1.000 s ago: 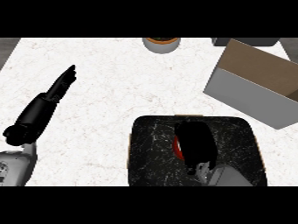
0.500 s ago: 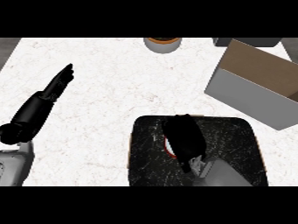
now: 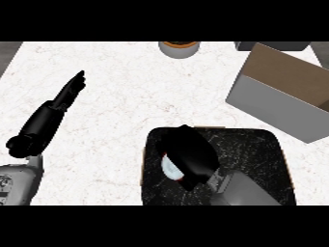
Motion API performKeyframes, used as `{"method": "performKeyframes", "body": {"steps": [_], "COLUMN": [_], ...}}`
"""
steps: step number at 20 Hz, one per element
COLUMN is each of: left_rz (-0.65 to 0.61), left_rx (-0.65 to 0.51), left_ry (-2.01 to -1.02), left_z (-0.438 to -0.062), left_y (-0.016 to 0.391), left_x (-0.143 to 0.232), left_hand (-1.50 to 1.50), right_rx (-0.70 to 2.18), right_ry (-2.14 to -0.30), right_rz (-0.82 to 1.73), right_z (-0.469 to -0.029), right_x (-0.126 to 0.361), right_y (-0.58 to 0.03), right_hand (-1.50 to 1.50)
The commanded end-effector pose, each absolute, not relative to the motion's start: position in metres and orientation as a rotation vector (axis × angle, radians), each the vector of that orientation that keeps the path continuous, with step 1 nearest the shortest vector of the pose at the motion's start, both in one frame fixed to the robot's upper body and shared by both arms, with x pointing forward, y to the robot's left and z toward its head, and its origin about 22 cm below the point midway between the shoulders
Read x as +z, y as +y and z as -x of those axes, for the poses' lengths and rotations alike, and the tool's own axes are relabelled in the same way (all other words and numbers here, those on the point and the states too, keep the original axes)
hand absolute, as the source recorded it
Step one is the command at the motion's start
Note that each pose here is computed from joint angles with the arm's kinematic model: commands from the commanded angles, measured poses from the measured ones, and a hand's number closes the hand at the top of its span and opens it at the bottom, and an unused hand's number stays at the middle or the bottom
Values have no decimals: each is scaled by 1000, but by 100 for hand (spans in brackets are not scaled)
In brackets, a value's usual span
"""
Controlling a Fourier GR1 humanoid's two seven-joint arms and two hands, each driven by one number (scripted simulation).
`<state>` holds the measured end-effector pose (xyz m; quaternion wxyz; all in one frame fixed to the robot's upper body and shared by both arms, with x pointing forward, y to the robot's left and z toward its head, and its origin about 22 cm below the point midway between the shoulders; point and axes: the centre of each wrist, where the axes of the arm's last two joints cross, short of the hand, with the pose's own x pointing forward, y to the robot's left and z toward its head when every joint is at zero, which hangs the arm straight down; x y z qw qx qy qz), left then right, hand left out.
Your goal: Pick the can from the tray and place it in the cardboard box
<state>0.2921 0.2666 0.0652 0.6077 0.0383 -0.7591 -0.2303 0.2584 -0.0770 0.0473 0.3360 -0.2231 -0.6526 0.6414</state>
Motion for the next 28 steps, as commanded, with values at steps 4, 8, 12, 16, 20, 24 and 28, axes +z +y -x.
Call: {"method": "performKeyframes", "body": {"steps": [4,8,12,16,20,24,28], "left_rz": [-102,-104,-99,-114,-91,-101,-77], "left_rx": [-541,-538,-519,-531,-513,-538,-545], "left_ry": [-1748,-1758,-1745,-1755,-1751,-1774,-1773], "left_z": [-278,-286,-291,-303,-298,-303,-304], "left_y": [266,268,262,281,273,259,262], "left_x": [70,58,65,75,63,75,71], "left_hand": [0,0,0,0,0,0,0], "right_rx": [1591,1282,992,847,728,781,909], "right_ry": [-1931,-1950,-1883,-1838,-1785,-1705,-1574], "right_rz": [662,770,799,875,923,997,1041], "right_z": [-253,-259,-263,-298,-334,-365,-384], "right_x": [104,151,161,181,186,187,187], "right_y": [-97,-103,-129,-159,-180,-219,-256], "right_hand": [150,150,150,150,150,150,150]}}
